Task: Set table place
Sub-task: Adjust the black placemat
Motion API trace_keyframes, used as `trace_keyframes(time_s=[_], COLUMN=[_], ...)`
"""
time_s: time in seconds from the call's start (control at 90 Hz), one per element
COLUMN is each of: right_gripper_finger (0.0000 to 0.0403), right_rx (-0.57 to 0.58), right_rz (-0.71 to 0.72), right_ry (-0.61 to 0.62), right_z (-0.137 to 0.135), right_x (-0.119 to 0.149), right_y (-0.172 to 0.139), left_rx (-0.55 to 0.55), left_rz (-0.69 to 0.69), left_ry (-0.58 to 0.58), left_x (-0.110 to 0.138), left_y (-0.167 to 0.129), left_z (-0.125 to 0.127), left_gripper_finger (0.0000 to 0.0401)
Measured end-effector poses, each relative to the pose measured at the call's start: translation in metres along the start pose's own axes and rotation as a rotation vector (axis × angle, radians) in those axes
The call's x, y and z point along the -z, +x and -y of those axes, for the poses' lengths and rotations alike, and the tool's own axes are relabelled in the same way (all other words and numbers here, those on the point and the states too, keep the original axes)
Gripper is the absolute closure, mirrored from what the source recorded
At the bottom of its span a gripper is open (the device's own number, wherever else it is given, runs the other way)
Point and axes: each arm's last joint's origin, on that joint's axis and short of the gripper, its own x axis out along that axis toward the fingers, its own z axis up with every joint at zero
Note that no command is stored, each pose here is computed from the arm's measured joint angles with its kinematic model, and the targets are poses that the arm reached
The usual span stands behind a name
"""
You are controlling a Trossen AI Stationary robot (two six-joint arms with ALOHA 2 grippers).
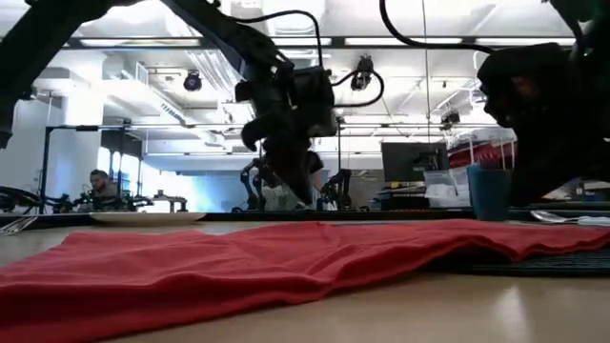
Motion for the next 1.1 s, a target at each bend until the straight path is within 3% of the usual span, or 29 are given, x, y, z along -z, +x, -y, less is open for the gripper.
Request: trace_keyframes(time_s=[0.522, 0.867, 1.1], right_gripper_finger=[0.0403, 0.0403, 0.0403], right_rx=[0.058, 0.097, 0.109], right_rz=[-0.022, -0.035, -0.013], right_ry=[-0.007, 0.016, 0.020], right_z=[0.006, 0.018, 0.020], right_x=[0.001, 0.000, -0.013], right_y=[0.000, 0.005, 0.010], left_rx=[0.060, 0.205, 0.267], left_rz=[-0.087, -0.165, -0.166], left_ry=[-0.018, -0.122, -0.155], left_x=[0.016, 0.039, 0.037], left_y=[0.026, 0.034, 0.039], left_z=[-0.002, 0.012, 0.026], left_gripper_finger=[0.0401, 0.0401, 0.0401])
